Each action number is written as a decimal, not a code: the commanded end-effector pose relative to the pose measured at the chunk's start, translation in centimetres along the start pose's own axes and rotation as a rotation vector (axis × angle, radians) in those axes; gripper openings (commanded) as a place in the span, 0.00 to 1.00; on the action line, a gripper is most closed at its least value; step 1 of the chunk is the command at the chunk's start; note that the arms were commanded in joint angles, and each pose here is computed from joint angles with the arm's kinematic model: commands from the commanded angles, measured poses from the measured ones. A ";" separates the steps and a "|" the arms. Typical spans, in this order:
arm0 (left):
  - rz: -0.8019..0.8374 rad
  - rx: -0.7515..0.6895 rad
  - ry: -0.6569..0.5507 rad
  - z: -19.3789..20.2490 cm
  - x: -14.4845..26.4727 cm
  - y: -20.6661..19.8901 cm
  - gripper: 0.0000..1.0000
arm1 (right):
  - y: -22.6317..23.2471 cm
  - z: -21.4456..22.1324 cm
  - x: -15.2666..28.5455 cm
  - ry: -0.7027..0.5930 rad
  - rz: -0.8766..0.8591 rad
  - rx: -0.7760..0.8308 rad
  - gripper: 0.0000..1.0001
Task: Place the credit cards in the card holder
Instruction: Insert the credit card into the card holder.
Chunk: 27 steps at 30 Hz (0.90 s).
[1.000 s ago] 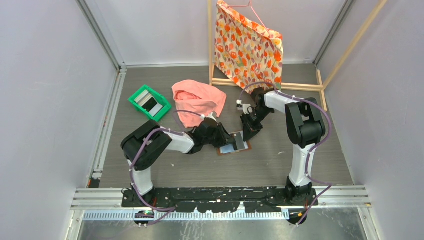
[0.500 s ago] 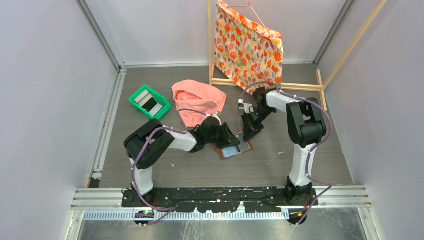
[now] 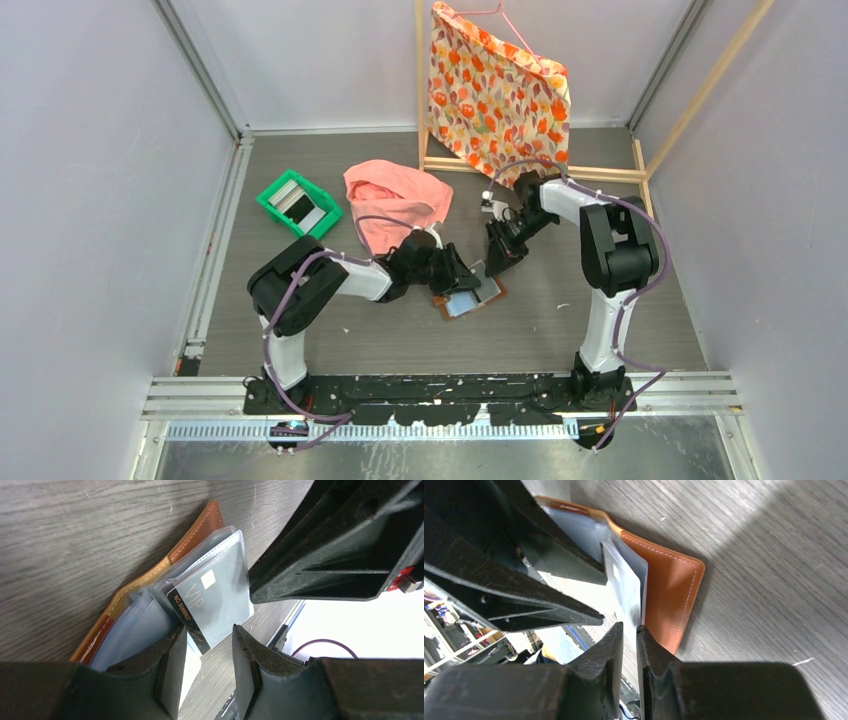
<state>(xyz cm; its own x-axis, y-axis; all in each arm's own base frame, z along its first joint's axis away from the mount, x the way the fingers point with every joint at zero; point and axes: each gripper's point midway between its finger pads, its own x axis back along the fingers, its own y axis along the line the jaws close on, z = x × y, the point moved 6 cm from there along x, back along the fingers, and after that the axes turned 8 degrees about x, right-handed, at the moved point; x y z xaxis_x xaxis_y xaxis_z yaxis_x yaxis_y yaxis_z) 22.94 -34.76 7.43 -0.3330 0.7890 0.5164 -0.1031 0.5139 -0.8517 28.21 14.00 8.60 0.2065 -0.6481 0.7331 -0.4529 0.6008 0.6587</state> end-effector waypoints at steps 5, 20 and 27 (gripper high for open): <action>0.090 -0.060 -0.003 -1.0 0.8 -2.1 0.39 | 2.5 -0.9 2.7 -0.110 -0.038 0.108 0.22; 0.048 -0.071 0.034 -2.0 0.2 -2.2 0.32 | 2.0 -0.6 1.1 -0.064 -0.094 0.047 0.11; 0.050 -0.092 0.040 -2.8 -0.1 -2.4 0.33 | 0.0 -0.2 -0.2 -0.001 -0.005 -0.008 0.11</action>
<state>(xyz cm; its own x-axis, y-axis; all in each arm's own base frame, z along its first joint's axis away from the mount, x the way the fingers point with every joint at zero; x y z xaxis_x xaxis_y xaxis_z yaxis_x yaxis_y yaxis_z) 25.19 -35.01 8.88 -0.3050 0.8099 0.5011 -0.0495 0.5119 -0.8576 28.05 14.37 9.13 0.2078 -0.6932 0.6901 -0.4530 0.5571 0.6960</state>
